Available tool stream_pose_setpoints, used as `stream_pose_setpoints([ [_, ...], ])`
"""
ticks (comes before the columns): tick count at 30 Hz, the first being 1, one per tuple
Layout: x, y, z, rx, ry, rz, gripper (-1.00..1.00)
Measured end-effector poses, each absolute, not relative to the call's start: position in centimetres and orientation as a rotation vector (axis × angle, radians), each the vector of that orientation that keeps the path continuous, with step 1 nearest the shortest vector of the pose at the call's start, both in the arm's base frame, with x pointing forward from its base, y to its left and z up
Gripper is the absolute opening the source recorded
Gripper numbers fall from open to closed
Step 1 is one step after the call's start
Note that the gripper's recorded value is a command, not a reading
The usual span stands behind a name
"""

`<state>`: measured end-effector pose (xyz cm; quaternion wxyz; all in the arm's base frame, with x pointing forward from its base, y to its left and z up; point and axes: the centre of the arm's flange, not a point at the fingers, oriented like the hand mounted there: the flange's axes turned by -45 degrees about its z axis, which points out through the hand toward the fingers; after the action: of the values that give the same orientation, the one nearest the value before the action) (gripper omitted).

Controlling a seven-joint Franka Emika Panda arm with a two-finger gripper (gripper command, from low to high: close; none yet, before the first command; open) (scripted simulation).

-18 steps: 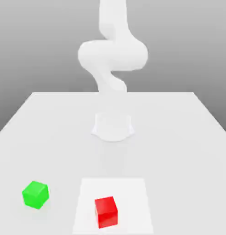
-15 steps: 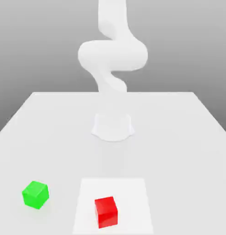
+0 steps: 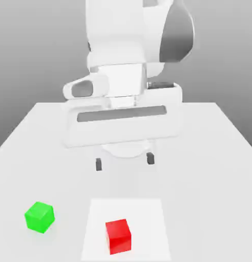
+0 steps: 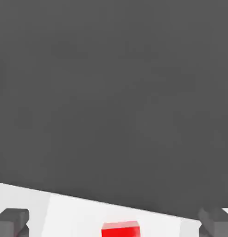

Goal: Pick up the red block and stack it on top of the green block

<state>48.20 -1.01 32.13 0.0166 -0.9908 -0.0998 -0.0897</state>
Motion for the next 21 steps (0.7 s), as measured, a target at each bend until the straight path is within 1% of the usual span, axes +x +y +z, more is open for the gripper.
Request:
stream_pose_setpoints([
  [5,46.2,-1.7,22.8,-3.111,-0.387,-0.049,0.0],
  [7,45.8,-1.8,20.0,-3.115,-0.402,-0.013,0.0],
  [10,45.7,-1.8,16.2,-3.116,-0.407,-0.002,0.0],
  [11,45.6,-1.8,15.1,-3.116,-0.406,-0.001,-1.0],
  [16,45.6,-1.8,15.1,-3.116,-0.407,0.001,-1.0],
  [17,45.6,-1.8,14.6,-3.115,-0.406,0.001,-1.0],
  [19,45.7,-1.8,15.7,-3.116,-0.407,0.0,-1.0],
  [21,45.7,-1.8,17.8,-3.116,-0.408,0.0,-1.0],
])
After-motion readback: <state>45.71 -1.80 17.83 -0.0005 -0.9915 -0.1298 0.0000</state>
